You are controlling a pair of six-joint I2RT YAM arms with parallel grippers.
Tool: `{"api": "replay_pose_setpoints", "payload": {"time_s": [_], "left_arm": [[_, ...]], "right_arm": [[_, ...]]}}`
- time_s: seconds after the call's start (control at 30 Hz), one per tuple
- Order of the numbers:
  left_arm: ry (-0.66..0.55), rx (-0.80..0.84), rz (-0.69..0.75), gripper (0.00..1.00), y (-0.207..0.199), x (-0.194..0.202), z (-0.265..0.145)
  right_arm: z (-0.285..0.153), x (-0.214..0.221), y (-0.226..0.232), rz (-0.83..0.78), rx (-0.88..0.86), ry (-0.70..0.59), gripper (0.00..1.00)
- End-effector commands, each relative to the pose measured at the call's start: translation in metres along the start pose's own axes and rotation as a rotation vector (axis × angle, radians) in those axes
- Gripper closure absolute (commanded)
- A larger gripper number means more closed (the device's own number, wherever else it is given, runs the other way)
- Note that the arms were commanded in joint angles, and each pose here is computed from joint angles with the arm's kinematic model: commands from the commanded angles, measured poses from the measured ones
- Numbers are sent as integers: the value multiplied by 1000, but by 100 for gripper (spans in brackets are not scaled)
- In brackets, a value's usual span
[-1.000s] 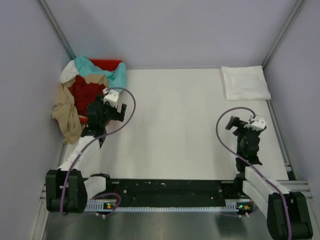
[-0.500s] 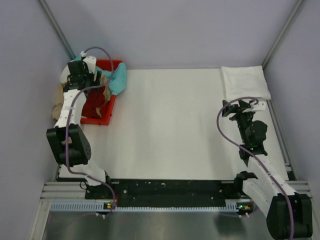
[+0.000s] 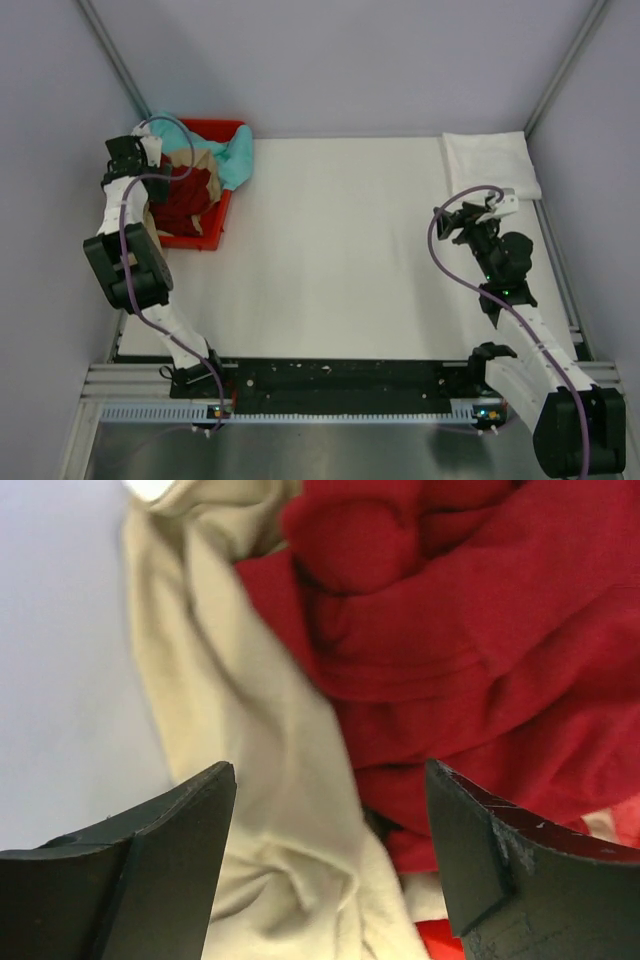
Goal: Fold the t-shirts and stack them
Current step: Grab crumpled tshirt from bin with the left arm
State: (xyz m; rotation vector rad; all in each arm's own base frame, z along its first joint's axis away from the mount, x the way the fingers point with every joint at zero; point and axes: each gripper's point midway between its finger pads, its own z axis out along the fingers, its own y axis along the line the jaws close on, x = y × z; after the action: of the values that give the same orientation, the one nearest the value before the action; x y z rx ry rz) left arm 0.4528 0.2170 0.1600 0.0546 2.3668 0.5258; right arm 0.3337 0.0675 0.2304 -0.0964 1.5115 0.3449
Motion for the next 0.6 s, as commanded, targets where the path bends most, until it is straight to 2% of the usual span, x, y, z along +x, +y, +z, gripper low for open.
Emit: {"api": "replay_pose_setpoints", "payload": {"time_s": [0.0, 0.1, 0.27, 0.37, 0.57], "left_arm": [[-185, 185, 87, 21, -29, -49, -16], [-222, 202, 77, 19, -35, -62, -10], [-108, 244, 12, 21, -41, -56, 20], [-104, 273, 4, 23, -48, -60, 32], [-56, 230, 10, 35, -45, -60, 46]], "right_arm": [[5, -19, 6, -50, -28, -37, 28], [6, -17, 4, -63, -20, -22, 28], [5, -19, 2, -85, -13, -20, 28], [4, -18, 1, -97, -8, -19, 28], [3, -19, 4, -97, -18, -16, 28]]}}
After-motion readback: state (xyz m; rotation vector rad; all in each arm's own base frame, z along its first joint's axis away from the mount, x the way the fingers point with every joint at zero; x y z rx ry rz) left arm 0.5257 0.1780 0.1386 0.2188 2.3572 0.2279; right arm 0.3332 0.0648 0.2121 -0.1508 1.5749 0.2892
